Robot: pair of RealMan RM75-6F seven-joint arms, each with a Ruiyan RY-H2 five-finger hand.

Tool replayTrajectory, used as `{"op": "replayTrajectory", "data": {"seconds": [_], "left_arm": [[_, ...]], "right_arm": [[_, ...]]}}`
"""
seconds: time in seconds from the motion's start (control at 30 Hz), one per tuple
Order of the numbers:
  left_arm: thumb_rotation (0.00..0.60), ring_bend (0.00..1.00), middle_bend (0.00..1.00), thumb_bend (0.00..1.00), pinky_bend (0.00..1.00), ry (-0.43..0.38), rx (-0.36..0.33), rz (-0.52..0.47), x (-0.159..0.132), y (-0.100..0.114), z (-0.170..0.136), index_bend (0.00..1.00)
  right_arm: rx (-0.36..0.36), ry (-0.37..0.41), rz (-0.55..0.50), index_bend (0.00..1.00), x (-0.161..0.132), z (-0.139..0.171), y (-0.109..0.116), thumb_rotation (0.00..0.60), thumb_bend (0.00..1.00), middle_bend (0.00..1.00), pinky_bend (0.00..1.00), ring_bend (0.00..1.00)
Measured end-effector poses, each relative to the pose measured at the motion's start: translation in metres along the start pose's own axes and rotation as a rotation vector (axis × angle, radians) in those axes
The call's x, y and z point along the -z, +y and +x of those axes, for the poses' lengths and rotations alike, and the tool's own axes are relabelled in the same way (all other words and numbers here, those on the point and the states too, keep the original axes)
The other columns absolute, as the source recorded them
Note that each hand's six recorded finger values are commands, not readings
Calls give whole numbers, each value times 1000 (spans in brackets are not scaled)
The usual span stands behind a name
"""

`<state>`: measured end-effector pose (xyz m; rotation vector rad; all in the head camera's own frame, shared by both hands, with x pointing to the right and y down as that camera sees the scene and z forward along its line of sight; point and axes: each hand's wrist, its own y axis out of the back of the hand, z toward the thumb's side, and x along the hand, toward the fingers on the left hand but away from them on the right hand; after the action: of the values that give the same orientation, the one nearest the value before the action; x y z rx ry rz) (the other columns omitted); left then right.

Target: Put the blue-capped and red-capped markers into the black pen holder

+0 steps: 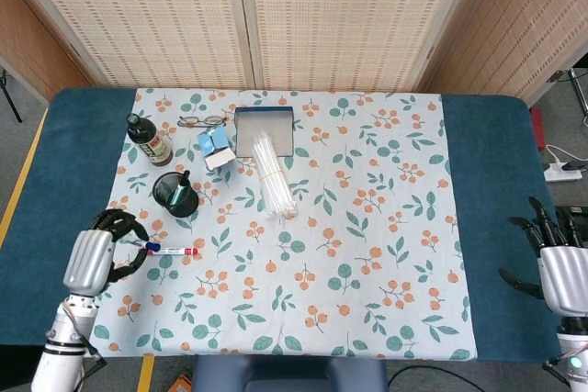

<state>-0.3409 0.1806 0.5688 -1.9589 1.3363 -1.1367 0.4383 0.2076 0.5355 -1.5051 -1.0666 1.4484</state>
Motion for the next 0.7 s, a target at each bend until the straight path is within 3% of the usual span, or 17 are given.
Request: {"op": "replayTrajectory", "data": {"seconds": [0.17,0.23,0.47,0.7], "left_arm": [[600,297,646,302,251,-61,58,-311,-8,20,45,585],[600,297,646,303,253,-72,82,-371,-9,24,67,585],[600,297,647,303,257,-13,89,-463,13,26,133,587],[600,297,647,303,257,59,108,-533,35,2,149,586]], "right_arm": [[-6,-3,2,255,0,-1,-2,600,0,14,0,215],[-6,-4,5,255,1,-1,-1,600,0,14,0,215],[1,-3,8,255,-1,0,0,600,0,14,0,215],[-4,-6,9,255,0,-1,-2,600,0,14,0,215]]}}
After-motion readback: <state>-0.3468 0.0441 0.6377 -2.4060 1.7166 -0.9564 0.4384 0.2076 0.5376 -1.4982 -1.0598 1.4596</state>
